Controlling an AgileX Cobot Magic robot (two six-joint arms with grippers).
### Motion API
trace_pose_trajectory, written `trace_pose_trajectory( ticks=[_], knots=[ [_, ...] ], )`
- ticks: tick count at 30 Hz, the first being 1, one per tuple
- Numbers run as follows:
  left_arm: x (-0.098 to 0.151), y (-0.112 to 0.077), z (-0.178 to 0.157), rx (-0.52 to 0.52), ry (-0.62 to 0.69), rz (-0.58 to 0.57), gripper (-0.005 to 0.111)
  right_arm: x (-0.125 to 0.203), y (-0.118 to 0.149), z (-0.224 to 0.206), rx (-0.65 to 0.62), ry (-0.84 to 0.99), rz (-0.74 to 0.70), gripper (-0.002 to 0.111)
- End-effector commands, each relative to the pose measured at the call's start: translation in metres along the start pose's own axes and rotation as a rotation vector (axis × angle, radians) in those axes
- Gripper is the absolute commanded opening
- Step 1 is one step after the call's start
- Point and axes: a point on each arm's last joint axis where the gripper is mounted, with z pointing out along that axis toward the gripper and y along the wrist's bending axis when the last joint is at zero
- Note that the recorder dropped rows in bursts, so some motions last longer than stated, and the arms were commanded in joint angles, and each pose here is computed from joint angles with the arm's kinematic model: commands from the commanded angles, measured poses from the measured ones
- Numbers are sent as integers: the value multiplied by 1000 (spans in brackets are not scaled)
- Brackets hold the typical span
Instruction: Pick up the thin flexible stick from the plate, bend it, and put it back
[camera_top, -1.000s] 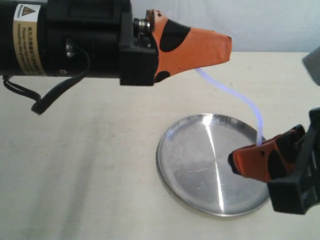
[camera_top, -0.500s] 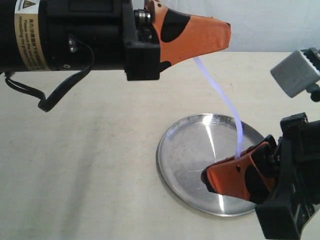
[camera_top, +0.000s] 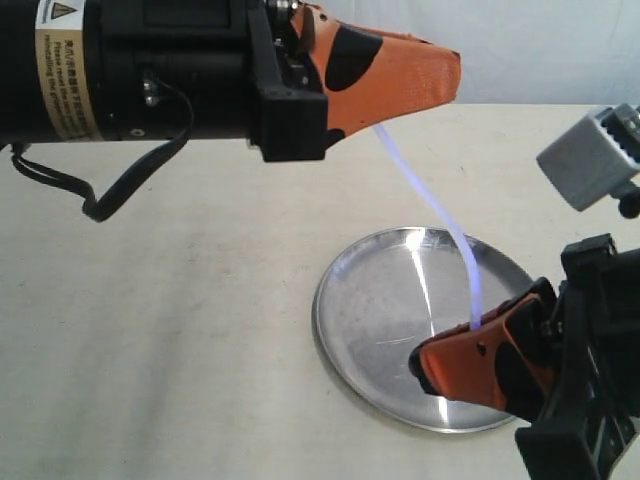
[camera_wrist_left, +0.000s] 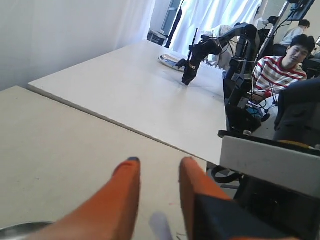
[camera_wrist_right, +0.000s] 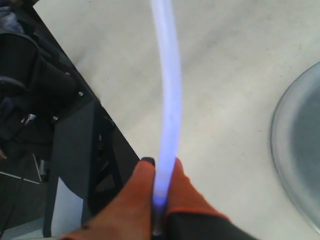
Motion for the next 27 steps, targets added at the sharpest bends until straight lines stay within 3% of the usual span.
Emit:
trace_pose_trajectory(
  ticks=[1, 5, 18, 25, 27],
  knots=[
    [-1, 1, 0, -32, -6, 5, 56, 0, -5, -1, 54, 14, -20, -1],
    [-3, 5, -1, -90, -12, 6, 68, 2, -9, -2, 108, 36, -3, -1],
    [-25, 1, -28, -319, -91, 172, 68, 5, -14, -3, 162, 64, 0, -1],
    [-35, -8, -44, -380, -133, 217, 68, 7, -23, -5, 262, 82, 14, -1],
    [-39, -12, -50, -402, -155, 230, 68, 9, -31, -6, 346, 105, 53, -1]
  ],
)
